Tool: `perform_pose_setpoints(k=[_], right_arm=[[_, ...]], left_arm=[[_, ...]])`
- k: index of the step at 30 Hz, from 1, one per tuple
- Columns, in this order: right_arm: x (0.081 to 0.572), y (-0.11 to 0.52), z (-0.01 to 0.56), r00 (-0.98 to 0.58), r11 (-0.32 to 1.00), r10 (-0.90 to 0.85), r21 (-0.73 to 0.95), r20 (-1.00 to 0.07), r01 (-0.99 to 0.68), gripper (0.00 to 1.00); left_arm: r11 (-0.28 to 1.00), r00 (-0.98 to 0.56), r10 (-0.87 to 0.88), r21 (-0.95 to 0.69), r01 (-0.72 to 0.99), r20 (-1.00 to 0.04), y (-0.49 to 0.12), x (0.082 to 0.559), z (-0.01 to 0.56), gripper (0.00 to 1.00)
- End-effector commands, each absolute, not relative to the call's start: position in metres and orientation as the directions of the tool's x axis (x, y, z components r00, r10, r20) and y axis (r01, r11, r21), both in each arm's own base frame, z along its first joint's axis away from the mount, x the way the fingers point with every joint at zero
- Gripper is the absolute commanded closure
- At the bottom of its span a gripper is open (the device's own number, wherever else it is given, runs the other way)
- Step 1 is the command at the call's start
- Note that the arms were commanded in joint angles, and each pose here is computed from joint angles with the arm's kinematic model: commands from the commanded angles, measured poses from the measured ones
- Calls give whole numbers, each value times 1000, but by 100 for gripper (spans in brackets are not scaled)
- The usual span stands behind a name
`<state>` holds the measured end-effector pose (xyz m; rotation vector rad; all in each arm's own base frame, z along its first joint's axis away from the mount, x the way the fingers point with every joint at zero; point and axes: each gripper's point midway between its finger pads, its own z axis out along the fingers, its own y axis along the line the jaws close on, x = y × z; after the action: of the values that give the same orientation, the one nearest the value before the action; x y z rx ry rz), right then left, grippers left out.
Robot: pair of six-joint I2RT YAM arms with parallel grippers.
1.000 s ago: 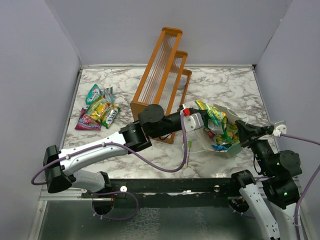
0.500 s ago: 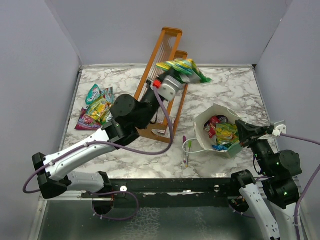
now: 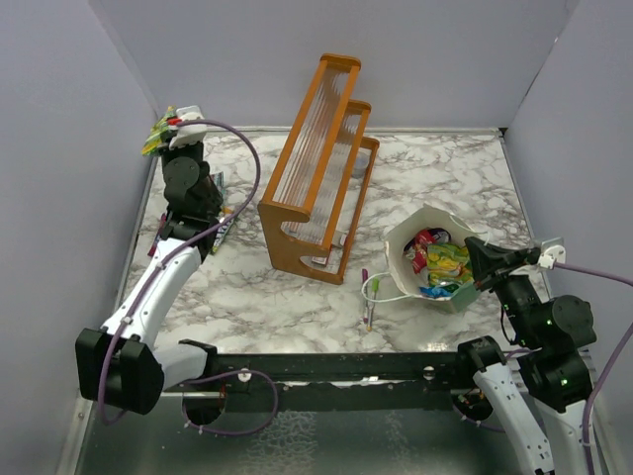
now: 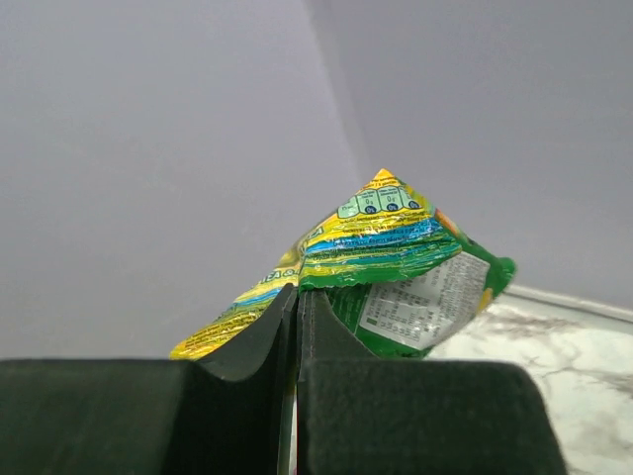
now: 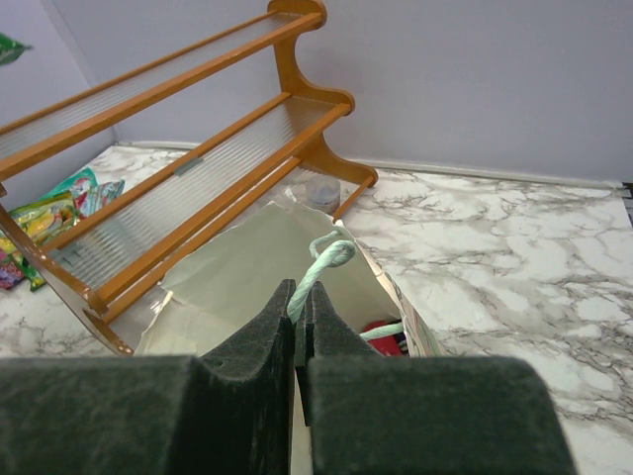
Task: Take the snacks out of the paper bag
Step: Place the snack at the center of the board.
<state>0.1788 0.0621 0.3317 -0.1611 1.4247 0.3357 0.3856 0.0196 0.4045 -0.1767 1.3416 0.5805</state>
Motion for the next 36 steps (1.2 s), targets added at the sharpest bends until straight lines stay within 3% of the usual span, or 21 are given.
perform_pose_setpoints(k=[1,7,21,24,27,33,36], right_arm=[[185,61,327,88,947,127,94,-988,-306,98],[185,58,325,80,952,132,104,-988,-288,98],[187,61,324,80,949,123,94,-989,-301,98],[186,61,323,77,948,121,92,-990,-306,98],[185,61,325,85,947,124,92,-989,-306,98],[185,62,326,89,947,124,90,-988,-309,98],[185,62,325,84,947,122,91,-989,-310,98]], left_arm=[[847,137,163,68,-527,-977,46,397,363,100],[830,-14,300,268,-488,-954,54,427,306,100],[826,-245,341,414,-382,-907,73,464,232,100],[846,-322,293,401,-351,-900,70,475,209,88],[870,-347,237,357,-339,-907,65,482,203,81],[894,-259,165,255,-368,-952,60,472,232,52],[919,-156,126,175,-352,-980,52,461,257,45]])
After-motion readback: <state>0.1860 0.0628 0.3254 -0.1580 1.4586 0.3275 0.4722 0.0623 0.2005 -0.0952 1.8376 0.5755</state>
